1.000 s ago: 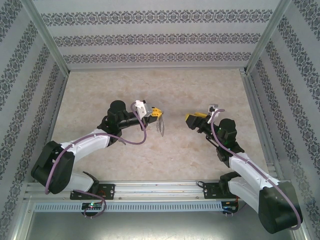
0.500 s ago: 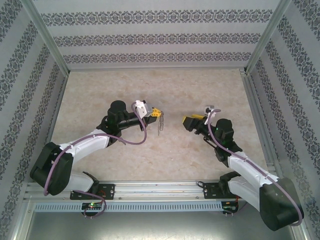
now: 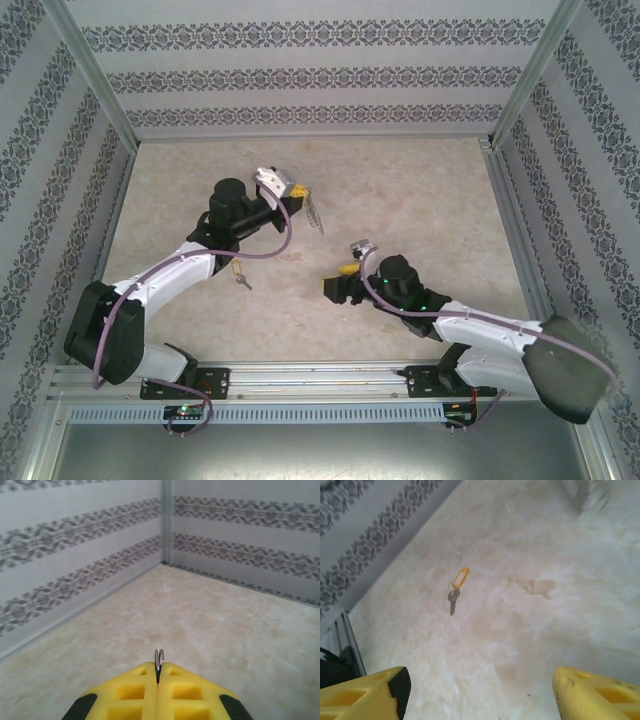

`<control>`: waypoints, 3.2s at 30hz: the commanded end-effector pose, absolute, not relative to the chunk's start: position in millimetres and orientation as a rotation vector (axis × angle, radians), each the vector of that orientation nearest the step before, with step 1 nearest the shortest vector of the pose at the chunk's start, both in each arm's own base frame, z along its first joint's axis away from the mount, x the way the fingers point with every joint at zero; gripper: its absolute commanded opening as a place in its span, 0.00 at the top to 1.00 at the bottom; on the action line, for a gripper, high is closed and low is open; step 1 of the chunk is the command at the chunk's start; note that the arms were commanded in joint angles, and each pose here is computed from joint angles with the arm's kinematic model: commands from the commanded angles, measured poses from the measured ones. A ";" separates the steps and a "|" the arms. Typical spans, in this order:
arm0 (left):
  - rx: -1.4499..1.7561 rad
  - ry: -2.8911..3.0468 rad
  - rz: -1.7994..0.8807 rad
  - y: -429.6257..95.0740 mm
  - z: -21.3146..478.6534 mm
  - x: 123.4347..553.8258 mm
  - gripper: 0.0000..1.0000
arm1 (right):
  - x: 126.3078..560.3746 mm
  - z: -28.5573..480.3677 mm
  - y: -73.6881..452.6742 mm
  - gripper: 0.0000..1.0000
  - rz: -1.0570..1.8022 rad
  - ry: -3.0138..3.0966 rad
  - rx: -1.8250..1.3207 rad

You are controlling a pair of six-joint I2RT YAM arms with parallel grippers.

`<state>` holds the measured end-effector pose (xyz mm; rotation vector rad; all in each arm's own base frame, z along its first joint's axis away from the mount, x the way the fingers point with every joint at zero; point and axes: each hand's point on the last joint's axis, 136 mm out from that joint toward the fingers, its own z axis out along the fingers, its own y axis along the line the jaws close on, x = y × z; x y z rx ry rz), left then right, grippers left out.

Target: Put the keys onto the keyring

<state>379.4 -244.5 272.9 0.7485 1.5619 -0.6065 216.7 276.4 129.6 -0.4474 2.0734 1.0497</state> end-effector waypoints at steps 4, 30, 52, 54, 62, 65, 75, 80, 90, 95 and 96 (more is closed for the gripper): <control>0.631 1.567 -0.548 -212.6 299.6 407.8 1.00 | 236.4 129.2 318.6 0.31 0.968 2.090 -0.537; 0.292 1.630 -0.422 -83.9 313.6 452.3 1.00 | 277.7 40.0 481.0 0.56 0.641 2.225 -0.976; 0.223 1.619 -0.462 -63.3 313.5 460.2 1.00 | 278.6 20.6 509.7 0.71 0.616 2.237 -1.047; 0.226 1.618 -0.467 -63.8 313.4 459.8 1.00 | 279.3 20.4 511.0 0.74 0.618 2.237 -1.046; 0.227 1.624 -0.474 -63.9 310.2 460.1 1.00 | 279.0 23.4 508.2 0.99 0.613 2.229 -1.047; 0.228 1.623 -0.479 -64.9 310.3 459.5 1.00 | 278.8 32.0 498.8 1.00 0.612 2.219 -1.033; 0.257 1.605 -0.549 -74.8 314.8 456.5 1.00 | 288.4 83.9 417.5 1.00 0.657 2.183 -0.860; 0.322 1.585 -0.607 -94.5 314.4 453.4 1.00 | 296.7 115.7 364.8 1.00 0.692 2.130 -0.732; 0.501 1.570 -0.703 -163.7 302.5 430.8 1.00 | 300.9 187.1 254.1 1.00 0.719 1.966 -0.452; 0.636 1.563 -0.737 -205.5 288.1 405.9 1.00 | 298.4 204.0 213.1 1.00 0.733 1.902 -0.336; 0.662 1.554 -0.752 -212.7 286.2 400.3 1.00 | 297.6 206.4 208.9 1.00 0.738 1.893 -0.326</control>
